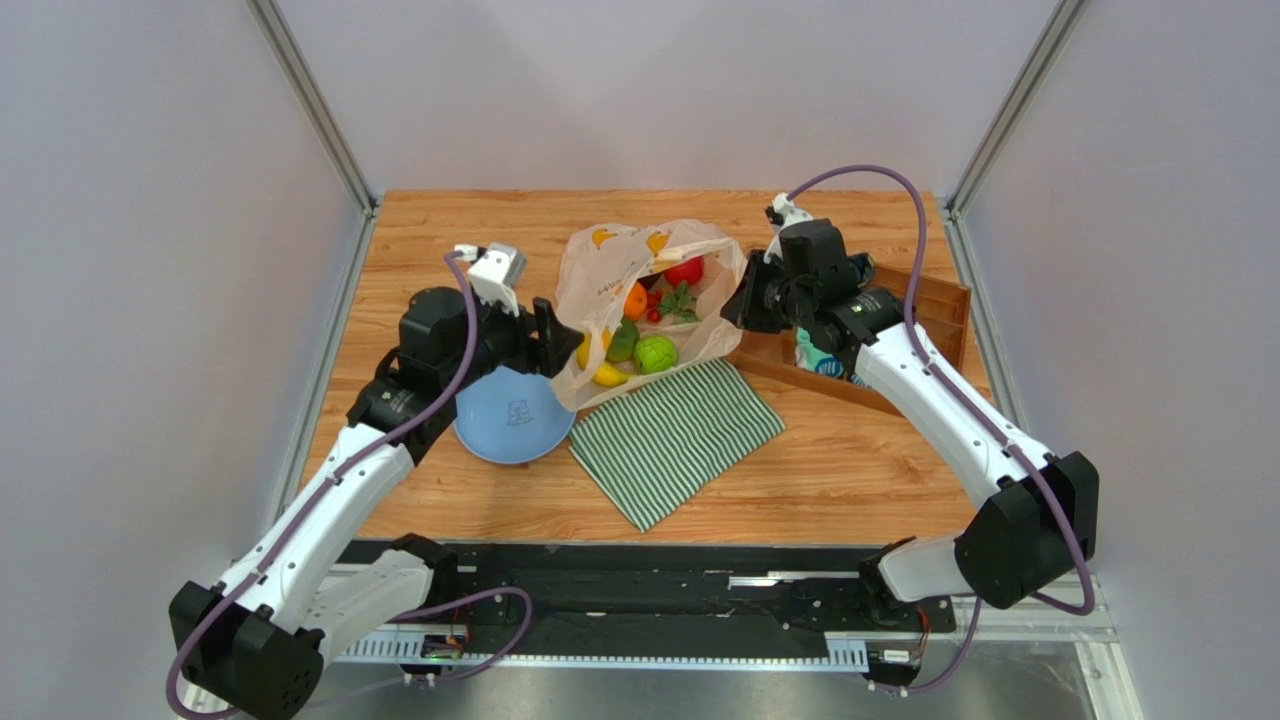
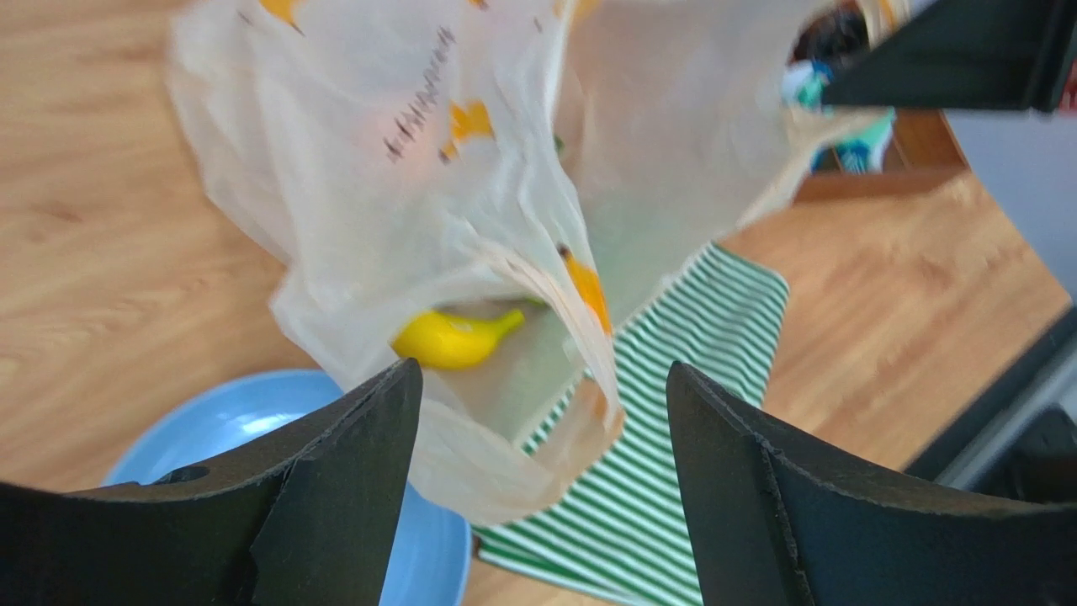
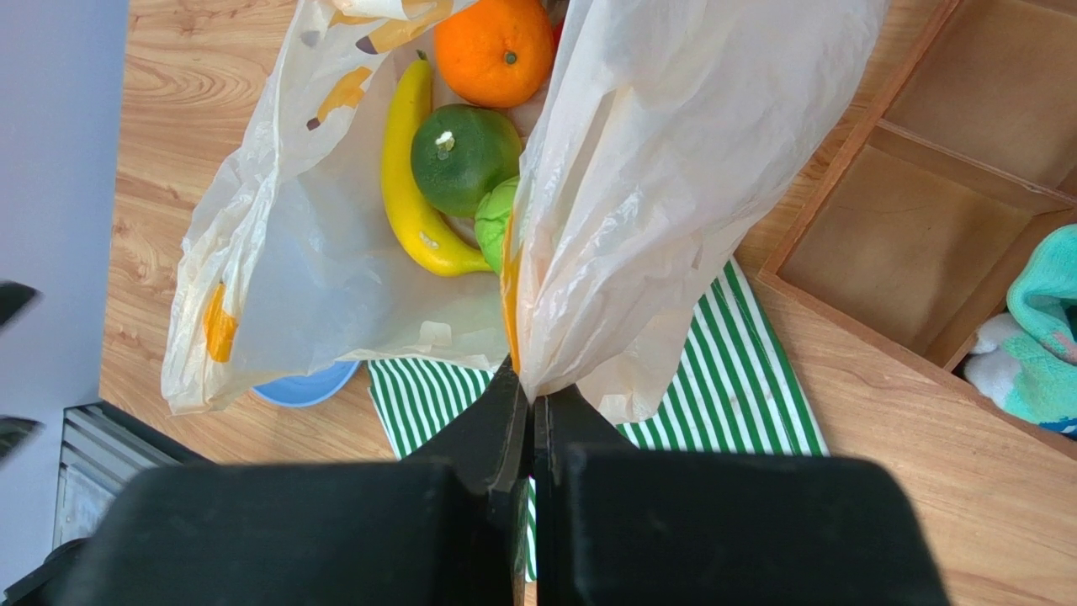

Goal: Place the fruits into the plastic bag

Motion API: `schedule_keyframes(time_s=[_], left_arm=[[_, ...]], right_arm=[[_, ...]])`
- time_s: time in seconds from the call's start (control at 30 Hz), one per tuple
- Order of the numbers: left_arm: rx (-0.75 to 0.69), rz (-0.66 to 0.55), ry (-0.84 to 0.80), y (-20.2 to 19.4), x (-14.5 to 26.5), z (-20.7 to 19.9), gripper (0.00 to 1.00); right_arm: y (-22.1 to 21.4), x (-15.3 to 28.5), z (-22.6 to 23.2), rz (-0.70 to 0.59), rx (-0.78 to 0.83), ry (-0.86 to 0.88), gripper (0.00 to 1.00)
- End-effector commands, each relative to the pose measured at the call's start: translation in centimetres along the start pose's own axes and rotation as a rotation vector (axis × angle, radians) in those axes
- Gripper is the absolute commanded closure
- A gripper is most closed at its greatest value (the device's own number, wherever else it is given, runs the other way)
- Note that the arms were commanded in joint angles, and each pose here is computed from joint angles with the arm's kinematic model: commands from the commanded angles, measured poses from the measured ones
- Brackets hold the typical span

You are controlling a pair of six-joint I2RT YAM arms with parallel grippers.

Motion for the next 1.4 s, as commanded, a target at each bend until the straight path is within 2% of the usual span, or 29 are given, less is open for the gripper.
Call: schedule_keyframes(time_s=[0.0, 0.1, 0.47, 0.63, 0.67, 0.7, 0.77, 0.8, 0.83, 0.87, 0.93, 0.97, 1.03, 1.07, 1.13, 1.17, 1.23, 1.27, 1.33, 1.37], left_arm=[[0.029, 0.049, -0.184, -2.3, 0.4, -2.3, 0.21], [0.025, 0.089, -0.215, -3.0, 0.0, -3.0, 0.24], [0.01, 0.19, -0.163, -5.7, -2.8, -2.8, 0.27], [0.0, 0.241, -0.157, -7.0, -4.6, -3.0, 0.34], [-0.004, 0.252, -0.162, -7.2, -4.9, -3.1, 0.37], [-0.007, 0.258, -0.163, -7.1, -5.1, -3.1, 0.52], [-0.001, 0.29, -0.162, -7.4, -5.5, -3.1, 0.71], [-0.004, 0.275, -0.156, -6.5, -5.6, -3.1, 0.96], [-0.003, 0.275, -0.123, -6.0, -5.5, -2.8, 1.0], [-0.01, 0.256, -0.103, -5.0, -5.4, -2.7, 1.0], [-0.015, 0.176, -0.058, -0.5, -4.9, -2.1, 1.0], [-0.017, 0.088, -0.057, 3.6, -4.4, -2.0, 1.0], [0.041, 0.019, -0.059, 7.3, -3.9, -0.7, 1.0], [0.047, -0.069, -0.062, 11.1, -3.1, -0.4, 1.0], [0.107, -0.103, -0.062, 13.6, -3.5, 1.6, 1.0], [0.097, -0.163, -0.07, 16.5, -3.1, 1.9, 1.0], [0.134, -0.121, -0.072, 16.7, -5.2, 4.0, 1.0], [0.13, -0.15, -0.09, 18.5, -5.3, 4.3, 1.0], [0.194, -0.091, -0.12, 17.6, -8.0, 6.2, 1.0], [0.195, -0.101, -0.131, 18.2, -8.5, 6.6, 1.0]], right_arm=[[1.1, 0.3, 1.1, -0.037, 0.007, 0.038, 1.0], [1.0, 0.3, 1.1, -0.032, 0.007, 0.042, 1.0], [1.0, 0.2, 1.1, -0.029, 0.005, 0.043, 1.0], [0.9, 0.1, 1.1, -0.024, 0.007, 0.043, 1.0], [0.9, 0.0, 1.1, -0.022, 0.008, 0.042, 1.0], [0.9, 0.1, 1.1, -0.024, 0.01, 0.043, 1.0], [1.1, 0.2, 1.2, -0.024, 0.015, 0.037, 1.0], [1.3, 0.3, 1.3, -0.025, 0.03, 0.036, 1.0], [2.1, 0.5, 1.7, -0.044, 0.044, 0.038, 1.0], [2.5, 0.8, 1.9, -0.051, 0.058, 0.033, 1.0], [5.1, 2.0, 3.2, -0.103, 0.108, 0.024, 1.0], [6.1, 2.6, 3.6, -0.12, 0.129, 0.024, 1.0], [10.0, 4.5, 5.2, -0.2, 0.172, 0.023, 1.0], [11.2, 5.0, 5.6, -0.219, 0.18, 0.021, 1.0], [13.6, 6.3, 6.1, -0.245, 0.199, 0.021, 1.0], [15.8, 7.0, 7.4, -0.3, 0.208, 0.047, 1.0], [17.6, 7.1, 7.3, -0.312, 0.198, 0.064, 1.0], [18.9, 6.3, 7.6, -0.324, 0.198, 0.083, 1.0], [20.0, 5.4, 6.7, -0.309, 0.177, 0.1, 1.0], [20.2, 4.4, 6.3, -0.296, 0.165, 0.101, 1.0]])
Point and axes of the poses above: each gripper's point midway between its finger pads, its own x axis back along the fingers, its own z axis along the line the jaws close on, y = z × x, the point moved 6 cm from there along x, back along the fingers, and after that the axes turned 9 degrees about -x, right-handed, at the moved point
